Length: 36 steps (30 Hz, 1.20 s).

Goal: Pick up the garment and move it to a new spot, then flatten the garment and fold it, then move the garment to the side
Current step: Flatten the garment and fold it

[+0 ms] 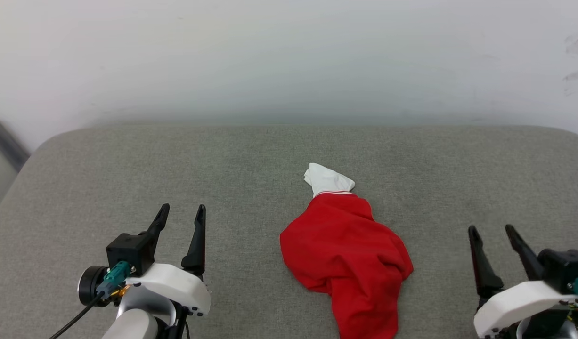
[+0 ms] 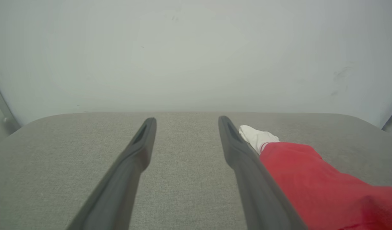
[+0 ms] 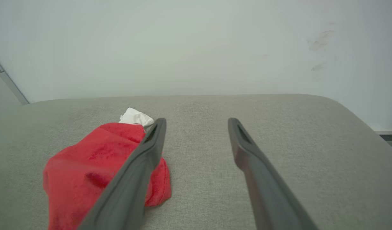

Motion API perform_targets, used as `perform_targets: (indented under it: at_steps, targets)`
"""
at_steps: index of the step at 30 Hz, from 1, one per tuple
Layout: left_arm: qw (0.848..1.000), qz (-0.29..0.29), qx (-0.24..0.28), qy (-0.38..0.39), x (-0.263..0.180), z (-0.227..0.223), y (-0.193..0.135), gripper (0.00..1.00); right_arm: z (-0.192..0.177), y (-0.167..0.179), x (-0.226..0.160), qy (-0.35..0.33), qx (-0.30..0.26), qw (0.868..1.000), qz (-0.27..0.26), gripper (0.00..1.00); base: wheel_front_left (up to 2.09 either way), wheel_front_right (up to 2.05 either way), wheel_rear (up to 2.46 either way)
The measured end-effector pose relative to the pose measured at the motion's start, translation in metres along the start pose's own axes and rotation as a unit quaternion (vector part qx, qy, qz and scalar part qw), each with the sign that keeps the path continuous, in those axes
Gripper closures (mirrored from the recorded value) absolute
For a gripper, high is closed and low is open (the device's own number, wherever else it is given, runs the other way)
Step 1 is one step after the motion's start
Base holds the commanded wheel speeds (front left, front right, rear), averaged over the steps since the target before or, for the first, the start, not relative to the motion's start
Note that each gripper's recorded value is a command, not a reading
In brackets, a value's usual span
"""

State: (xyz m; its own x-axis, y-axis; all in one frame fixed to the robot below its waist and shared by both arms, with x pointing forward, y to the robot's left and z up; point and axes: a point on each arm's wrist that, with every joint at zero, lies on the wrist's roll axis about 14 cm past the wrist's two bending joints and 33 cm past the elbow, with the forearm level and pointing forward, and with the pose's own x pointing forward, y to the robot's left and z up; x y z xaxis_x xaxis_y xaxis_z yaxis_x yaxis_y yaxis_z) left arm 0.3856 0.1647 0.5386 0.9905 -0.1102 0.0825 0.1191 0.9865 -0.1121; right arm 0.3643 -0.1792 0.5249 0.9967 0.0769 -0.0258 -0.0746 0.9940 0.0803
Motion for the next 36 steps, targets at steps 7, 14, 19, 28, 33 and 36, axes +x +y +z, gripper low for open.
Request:
perform_targets:
  at_steps: [7, 14, 19, 28, 33, 36]
  targets:
    - [1.0, -0.005, 0.004, -0.004, 0.007, 0.001, -0.001, 0.0, -0.021, -0.01, 0.035, 0.056, 0.001, 0.998, -0.013, 0.0, 0.0, 0.0, 0.0]
    - [1.0, -0.001, 0.001, -0.004, 0.024, -0.003, 0.004, 0.0, -0.068, 0.026, 0.087, 0.221, -0.019, 0.973, 0.057, 0.0, 0.0, 0.0, 0.0]
    - [1.0, 0.008, 0.0, -0.001, 0.03, -0.01, 0.012, 0.0, -0.095, 0.058, 0.107, 0.32, -0.041, 0.939, 0.116, 0.0, 0.0, 0.0, 0.0]
    - [0.999, 0.032, -0.001, 0.02, 0.034, -0.029, 0.029, 0.0, -0.155, 0.083, 0.107, 0.453, -0.079, 0.873, 0.162, 0.0, 0.0, 0.0, 0.0]
    - [0.999, 0.036, -0.001, 0.026, 0.033, -0.034, 0.032, 0.0, -0.165, 0.081, 0.109, 0.486, -0.074, 0.857, 0.156, 0.64, 0.0, 0.0, 0.0]
    - [0.999, 0.039, 0.001, 0.025, 0.033, -0.033, 0.034, 0.0, -0.164, 0.08, 0.108, 0.483, -0.07, 0.859, 0.154, 1.0, 0.0, 0.0, 0.0]
